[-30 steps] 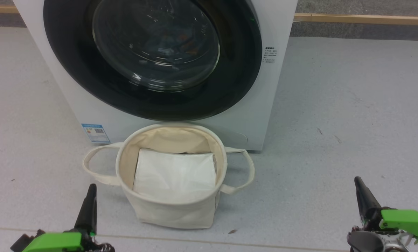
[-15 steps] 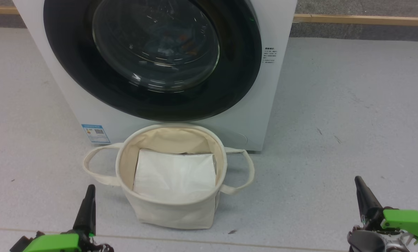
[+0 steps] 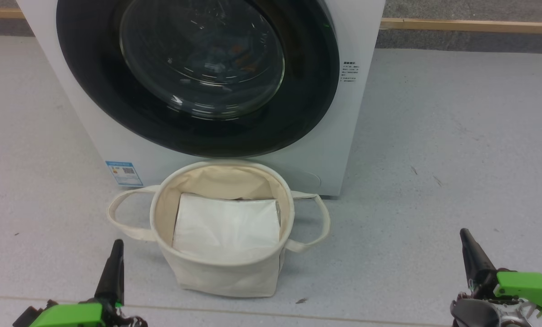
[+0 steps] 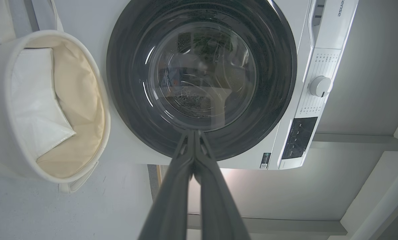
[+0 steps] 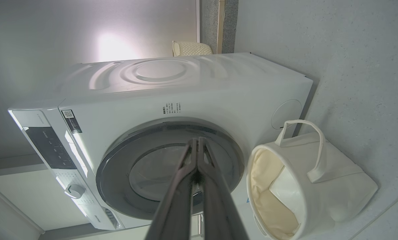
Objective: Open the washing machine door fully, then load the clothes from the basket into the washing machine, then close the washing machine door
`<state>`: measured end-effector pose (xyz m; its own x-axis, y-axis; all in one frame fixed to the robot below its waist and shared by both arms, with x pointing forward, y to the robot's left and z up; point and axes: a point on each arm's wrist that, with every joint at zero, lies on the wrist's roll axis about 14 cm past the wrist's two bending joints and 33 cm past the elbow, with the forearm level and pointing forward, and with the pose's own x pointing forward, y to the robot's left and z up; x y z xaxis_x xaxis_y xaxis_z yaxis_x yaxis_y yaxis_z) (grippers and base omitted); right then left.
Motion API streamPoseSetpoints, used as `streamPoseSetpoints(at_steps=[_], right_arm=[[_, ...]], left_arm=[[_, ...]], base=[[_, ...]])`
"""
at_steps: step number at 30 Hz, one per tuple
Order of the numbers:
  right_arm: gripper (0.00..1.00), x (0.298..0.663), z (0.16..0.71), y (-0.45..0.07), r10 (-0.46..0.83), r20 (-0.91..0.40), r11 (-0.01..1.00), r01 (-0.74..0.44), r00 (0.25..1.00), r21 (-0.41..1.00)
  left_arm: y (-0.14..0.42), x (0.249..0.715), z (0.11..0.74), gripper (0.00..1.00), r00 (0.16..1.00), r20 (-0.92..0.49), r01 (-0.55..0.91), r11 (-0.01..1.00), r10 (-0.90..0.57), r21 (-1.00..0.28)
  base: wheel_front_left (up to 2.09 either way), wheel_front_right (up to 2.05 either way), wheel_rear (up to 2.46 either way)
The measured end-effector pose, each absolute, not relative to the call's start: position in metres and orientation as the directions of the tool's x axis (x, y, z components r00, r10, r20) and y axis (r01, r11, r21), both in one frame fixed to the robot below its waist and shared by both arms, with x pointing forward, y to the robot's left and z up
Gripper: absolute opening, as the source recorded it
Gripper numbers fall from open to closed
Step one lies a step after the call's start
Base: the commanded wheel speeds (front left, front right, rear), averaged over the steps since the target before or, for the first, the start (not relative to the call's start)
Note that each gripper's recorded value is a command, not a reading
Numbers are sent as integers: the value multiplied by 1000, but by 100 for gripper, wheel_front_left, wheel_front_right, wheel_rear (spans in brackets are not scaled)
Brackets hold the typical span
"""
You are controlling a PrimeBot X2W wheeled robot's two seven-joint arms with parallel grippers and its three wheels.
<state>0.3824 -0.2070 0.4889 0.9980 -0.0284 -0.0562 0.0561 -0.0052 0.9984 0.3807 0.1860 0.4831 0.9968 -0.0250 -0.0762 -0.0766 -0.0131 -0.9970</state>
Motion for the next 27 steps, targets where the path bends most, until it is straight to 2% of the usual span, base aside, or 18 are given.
streamPoseSetpoints(at_steps=[27], right_arm=[[0, 382, 489, -207, -28, -56, -5, 56, 998, 998]], left_arm=[[186, 381, 483, 0, 997, -76, -77, -13, -25, -997]], base=[[0, 0, 0]])
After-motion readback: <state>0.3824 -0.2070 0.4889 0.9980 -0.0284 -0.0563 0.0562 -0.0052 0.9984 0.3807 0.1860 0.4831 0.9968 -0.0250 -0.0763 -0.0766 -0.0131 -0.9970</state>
